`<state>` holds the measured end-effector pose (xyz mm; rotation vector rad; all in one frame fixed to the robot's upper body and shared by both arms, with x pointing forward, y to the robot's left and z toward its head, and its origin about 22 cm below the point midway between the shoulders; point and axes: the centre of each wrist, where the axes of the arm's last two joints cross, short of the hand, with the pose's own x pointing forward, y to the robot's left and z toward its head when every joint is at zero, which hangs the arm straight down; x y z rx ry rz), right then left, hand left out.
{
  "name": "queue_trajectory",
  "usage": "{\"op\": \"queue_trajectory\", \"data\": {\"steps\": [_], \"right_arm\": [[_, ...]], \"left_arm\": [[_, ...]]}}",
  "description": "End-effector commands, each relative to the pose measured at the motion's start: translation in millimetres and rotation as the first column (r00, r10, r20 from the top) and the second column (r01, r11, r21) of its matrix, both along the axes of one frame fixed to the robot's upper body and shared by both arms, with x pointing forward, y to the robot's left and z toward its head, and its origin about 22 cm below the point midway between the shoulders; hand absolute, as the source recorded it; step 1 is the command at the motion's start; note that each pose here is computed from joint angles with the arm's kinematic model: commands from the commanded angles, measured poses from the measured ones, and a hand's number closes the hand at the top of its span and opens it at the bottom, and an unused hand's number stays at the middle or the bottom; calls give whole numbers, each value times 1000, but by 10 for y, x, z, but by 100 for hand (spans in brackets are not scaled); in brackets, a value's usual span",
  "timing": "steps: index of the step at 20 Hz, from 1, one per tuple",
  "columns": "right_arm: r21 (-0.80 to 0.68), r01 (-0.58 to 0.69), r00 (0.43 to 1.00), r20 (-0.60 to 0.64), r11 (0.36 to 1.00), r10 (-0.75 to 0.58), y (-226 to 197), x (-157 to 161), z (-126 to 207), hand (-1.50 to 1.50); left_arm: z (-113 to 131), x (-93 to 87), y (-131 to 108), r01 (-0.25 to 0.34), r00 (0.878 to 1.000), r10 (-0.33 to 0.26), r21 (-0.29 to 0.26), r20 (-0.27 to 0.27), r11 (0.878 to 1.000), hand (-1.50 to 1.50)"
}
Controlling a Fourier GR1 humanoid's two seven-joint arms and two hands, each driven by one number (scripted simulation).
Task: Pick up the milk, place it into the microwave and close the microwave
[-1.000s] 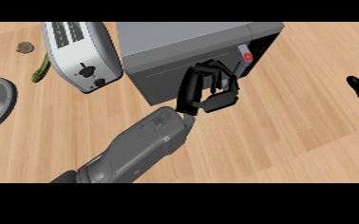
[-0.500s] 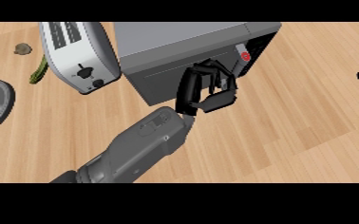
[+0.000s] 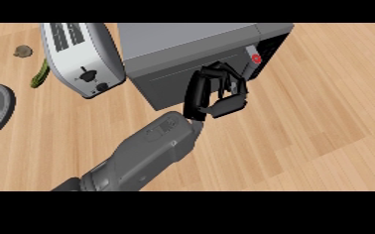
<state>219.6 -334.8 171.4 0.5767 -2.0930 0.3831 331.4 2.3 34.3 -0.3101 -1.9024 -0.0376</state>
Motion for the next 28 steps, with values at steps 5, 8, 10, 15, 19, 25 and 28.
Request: {"op": "queue_trajectory", "data": {"steps": [5,8,10,15,19,25,28], "right_arm": [[1,-84,996,2,996,84,34,26,70,-150],[-11,-112,994,-1,994,112,55,34,102,-150],[-12,-126,992,-10,992,126,39,33,111,-150],[-13,-136,990,-28,991,135,1,45,112,-150],[-12,-143,990,-23,990,143,-19,26,156,-150],[-28,-156,988,1,987,156,-37,46,250,-150],[-22,-183,983,-1,983,183,-40,52,258,-150]], "left_arm": [[97,235,50,-48,999,48,6,-18,999,150],[139,251,28,-44,999,44,2,-20,999,150],[118,242,30,-39,999,39,3,-21,999,150],[102,238,32,-48,999,48,0,-10,999,150],[61,250,60,-63,998,63,4,-11,998,150],[77,257,45,-46,999,46,-2,-1,999,150],[14,231,32,-4,1000,2,59,28,998,150]]}}
